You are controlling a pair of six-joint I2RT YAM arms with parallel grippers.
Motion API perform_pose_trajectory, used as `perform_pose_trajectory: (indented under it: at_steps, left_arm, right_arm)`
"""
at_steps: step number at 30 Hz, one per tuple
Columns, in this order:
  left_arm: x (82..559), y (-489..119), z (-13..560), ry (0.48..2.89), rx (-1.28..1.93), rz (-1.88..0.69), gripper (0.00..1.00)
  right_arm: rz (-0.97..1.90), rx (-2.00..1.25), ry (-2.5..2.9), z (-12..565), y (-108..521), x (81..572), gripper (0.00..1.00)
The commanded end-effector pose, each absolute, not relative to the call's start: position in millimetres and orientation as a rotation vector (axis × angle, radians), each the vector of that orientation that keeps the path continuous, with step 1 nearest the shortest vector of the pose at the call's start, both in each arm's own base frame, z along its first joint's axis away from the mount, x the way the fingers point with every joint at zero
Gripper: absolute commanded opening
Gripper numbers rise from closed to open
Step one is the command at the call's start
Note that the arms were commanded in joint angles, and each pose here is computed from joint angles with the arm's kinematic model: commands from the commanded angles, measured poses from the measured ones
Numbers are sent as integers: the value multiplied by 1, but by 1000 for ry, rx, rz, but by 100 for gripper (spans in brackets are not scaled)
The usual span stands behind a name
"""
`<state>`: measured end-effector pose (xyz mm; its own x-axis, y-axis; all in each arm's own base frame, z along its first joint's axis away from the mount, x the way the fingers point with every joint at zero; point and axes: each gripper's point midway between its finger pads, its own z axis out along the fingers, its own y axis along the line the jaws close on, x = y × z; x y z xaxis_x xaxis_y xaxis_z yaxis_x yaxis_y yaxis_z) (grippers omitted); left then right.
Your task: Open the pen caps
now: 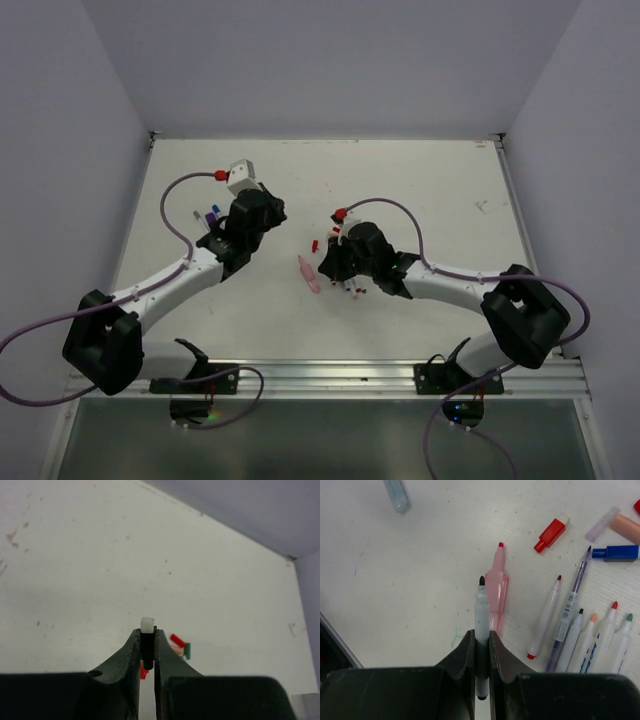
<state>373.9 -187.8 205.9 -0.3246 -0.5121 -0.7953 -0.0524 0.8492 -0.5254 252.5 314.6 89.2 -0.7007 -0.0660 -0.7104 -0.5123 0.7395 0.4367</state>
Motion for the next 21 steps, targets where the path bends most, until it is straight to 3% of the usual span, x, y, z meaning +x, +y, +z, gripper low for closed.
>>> perform_pose_trajectory:
  at_steps: [1, 7, 14, 21]
  left_arm:
    - [358, -180, 161, 2070, -421, -373, 6]
    - [348, -171, 105, 2261, -436, -322, 8]
    - [346, -157, 77, 2342, -466, -288, 8]
    - [347, -167, 64, 2394, -451, -342, 9]
  right_arm:
    - [733, -446, 2235, 93, 322, 263, 0]
    - [724, -512, 2283, 80, 353, 253, 2]
    - [685, -588, 2361, 46, 380, 249, 3]
    - [480, -444, 2383, 28, 356, 269, 3]
